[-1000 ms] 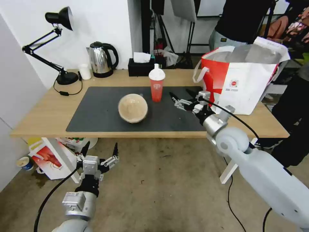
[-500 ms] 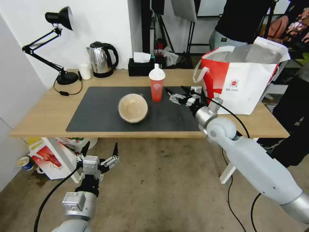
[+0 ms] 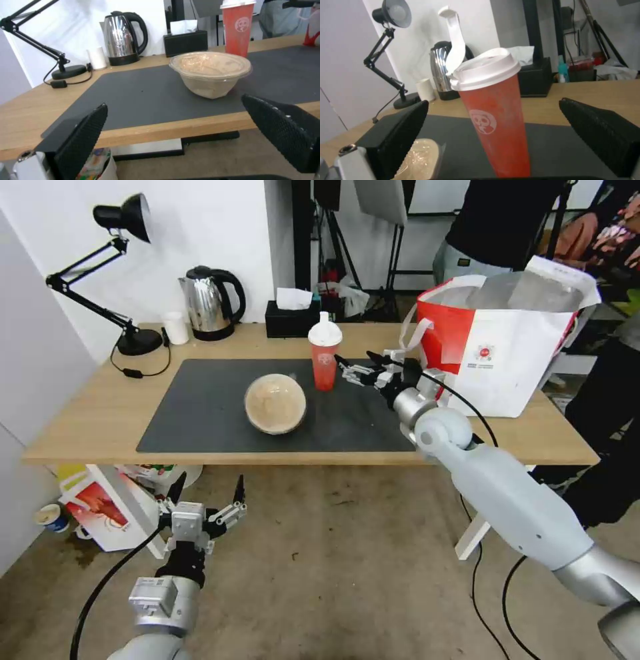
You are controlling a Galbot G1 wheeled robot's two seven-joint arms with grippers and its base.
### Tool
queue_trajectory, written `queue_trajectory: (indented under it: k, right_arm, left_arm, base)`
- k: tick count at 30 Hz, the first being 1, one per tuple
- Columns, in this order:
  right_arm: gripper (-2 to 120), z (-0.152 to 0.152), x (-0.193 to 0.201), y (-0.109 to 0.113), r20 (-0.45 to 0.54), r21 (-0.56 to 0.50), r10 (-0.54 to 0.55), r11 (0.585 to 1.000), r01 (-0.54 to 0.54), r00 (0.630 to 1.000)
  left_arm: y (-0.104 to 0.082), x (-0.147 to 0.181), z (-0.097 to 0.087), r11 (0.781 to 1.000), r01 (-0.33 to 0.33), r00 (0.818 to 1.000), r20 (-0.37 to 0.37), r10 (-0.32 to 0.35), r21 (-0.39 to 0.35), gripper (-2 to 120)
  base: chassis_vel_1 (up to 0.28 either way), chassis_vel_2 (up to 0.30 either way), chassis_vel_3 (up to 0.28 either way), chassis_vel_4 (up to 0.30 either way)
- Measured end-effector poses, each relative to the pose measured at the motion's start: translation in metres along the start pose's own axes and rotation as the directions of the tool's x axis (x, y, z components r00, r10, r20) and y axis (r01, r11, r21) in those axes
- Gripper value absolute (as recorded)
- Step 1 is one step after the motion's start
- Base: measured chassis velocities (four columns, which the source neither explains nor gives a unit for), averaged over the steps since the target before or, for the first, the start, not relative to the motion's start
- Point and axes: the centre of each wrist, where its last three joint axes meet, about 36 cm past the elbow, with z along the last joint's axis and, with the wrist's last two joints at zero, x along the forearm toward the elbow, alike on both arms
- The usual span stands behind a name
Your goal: Pick up the trash from the table and place it into the takeout bag.
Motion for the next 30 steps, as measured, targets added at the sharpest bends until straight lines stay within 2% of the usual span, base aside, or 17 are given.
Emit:
queue_trajectory:
  k: [30]
  right_arm:
    - [100,0.015,-0.057,-0.010,-0.049,0.017,0.004,1.000,-0.003,0.999]
  left_arm:
    - [0.000,0.000,0.000,1.000,0.000,1.000,0.000,0.000,0.000,100]
  base:
    - [0.000,0.000,0.000,0.000]
